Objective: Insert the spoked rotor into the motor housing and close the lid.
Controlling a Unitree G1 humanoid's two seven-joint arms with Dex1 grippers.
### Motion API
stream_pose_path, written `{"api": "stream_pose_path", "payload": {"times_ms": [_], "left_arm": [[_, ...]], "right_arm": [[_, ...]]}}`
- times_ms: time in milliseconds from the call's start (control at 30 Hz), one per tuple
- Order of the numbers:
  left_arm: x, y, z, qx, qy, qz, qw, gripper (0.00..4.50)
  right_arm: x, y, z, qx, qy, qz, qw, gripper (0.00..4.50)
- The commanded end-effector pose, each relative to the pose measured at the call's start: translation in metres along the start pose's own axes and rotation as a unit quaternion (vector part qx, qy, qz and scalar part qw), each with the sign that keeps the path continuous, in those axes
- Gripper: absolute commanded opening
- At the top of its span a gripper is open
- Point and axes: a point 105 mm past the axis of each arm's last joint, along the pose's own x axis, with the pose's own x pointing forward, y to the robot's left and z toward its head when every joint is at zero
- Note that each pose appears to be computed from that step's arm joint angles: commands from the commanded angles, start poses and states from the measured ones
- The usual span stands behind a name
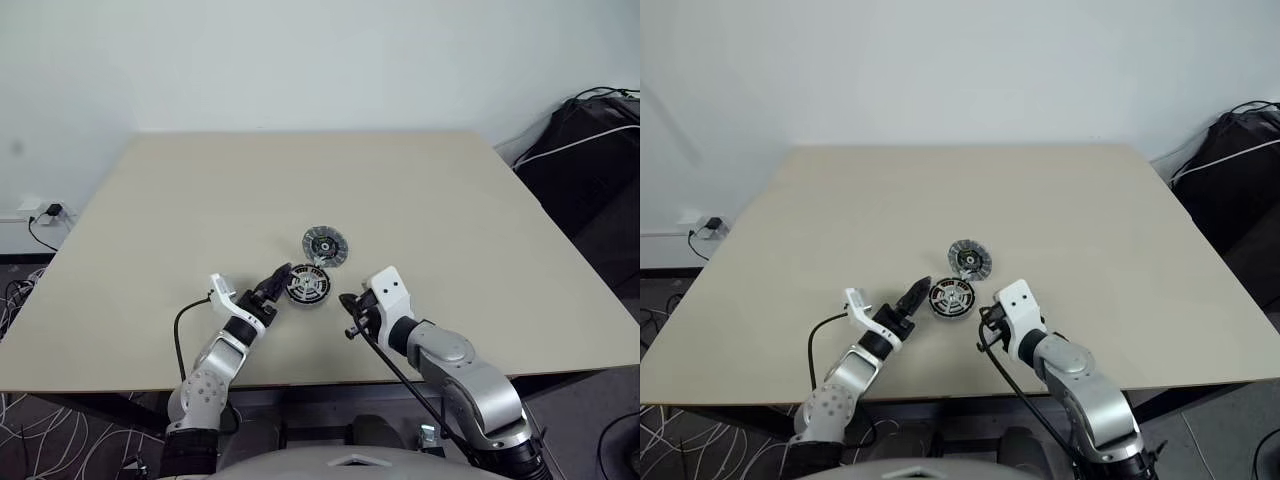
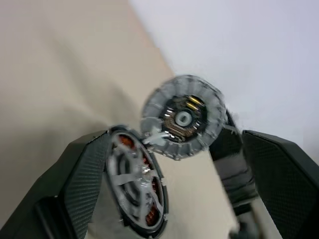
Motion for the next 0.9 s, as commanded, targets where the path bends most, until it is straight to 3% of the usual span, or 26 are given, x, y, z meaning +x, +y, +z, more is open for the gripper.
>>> {"api": "stream_pose_path", "payload": {"times_ms": [33, 67, 167, 333, 567, 733, 900], "left_arm": [[-0.006, -0.013, 0.009, 0.193, -0.016, -0.03, 0.981, 4.49], [-0.01, -0.011, 0.007, 0.23, -0.009, -0.03, 0.973, 4.49], [-0.026, -0.004, 0.006, 0.309, 0.006, -0.041, 0.95, 3.9], [-0.051, 0.008, 0.004, 0.389, 0.033, -0.046, 0.92, 2.24], [-0.065, 0.005, -0.001, 0.406, 0.043, -0.063, 0.911, 0.02], [-0.064, -0.004, -0.005, 0.4, 0.038, -0.069, 0.913, 0.02], [-0.066, -0.007, -0.008, 0.395, 0.044, -0.071, 0.915, 0.02]], "right_arm": [[0.004, -0.006, 0.017, -0.058, -0.042, -0.028, 0.997, 0.0], [0.006, -0.005, 0.015, -0.06, -0.037, -0.023, 0.997, 0.0], [0.013, 0.0, 0.014, -0.059, -0.035, 0.0, 0.998, 0.0], [0.033, 0.003, 0.013, -0.068, -0.019, 0.017, 0.997, 0.0], [0.067, 0.008, 0.034, -0.077, -0.012, 0.034, 0.996, 0.0], [0.088, 0.017, 0.052, -0.068, -0.027, 0.054, 0.996, 0.0], [0.099, 0.021, 0.035, -0.07, 0.004, 0.065, 0.995, 0.0]]}}
